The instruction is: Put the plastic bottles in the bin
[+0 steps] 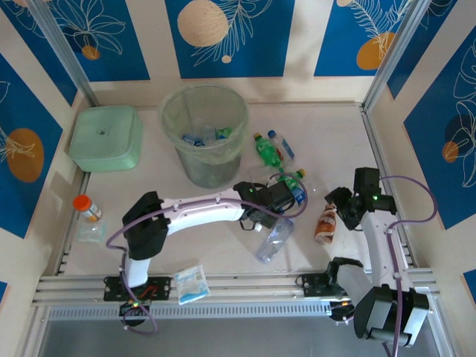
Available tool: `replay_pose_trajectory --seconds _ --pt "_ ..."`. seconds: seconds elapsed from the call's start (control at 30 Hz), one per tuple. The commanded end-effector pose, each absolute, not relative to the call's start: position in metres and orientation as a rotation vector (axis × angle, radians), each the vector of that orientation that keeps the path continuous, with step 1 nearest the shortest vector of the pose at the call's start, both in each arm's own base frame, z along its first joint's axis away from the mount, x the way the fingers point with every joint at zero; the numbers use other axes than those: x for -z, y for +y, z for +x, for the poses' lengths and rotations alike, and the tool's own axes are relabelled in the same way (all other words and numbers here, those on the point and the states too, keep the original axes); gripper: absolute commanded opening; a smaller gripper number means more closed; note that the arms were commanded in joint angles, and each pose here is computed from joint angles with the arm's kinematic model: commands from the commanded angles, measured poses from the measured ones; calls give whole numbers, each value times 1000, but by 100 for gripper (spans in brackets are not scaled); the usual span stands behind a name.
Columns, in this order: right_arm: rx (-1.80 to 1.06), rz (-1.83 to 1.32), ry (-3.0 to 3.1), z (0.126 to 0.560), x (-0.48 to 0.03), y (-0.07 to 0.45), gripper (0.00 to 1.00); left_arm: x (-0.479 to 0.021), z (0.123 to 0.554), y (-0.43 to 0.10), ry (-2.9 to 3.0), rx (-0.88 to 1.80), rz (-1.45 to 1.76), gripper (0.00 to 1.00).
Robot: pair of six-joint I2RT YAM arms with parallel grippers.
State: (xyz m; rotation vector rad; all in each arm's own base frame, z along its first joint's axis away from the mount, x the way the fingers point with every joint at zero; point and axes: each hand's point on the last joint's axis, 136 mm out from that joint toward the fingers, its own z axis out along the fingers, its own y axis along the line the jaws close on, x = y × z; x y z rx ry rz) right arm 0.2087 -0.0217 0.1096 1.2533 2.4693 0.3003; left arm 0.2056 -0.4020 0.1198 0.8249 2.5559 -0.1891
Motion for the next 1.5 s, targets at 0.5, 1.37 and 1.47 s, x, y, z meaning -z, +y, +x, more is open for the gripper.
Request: replay_pose_trajectory --seconds 0.5,1.37,1.47 --pt "-380 1191 2488 208 -111 -3 73 -382 233 -330 2166 364 755 49" --pt "-365 1046 2523 213 -124 21 73 -330 454 -200 2335 246 275 46" --pt "-365 1044 2521 215 -125 21 73 -320 458 -199 2359 252 273 60"
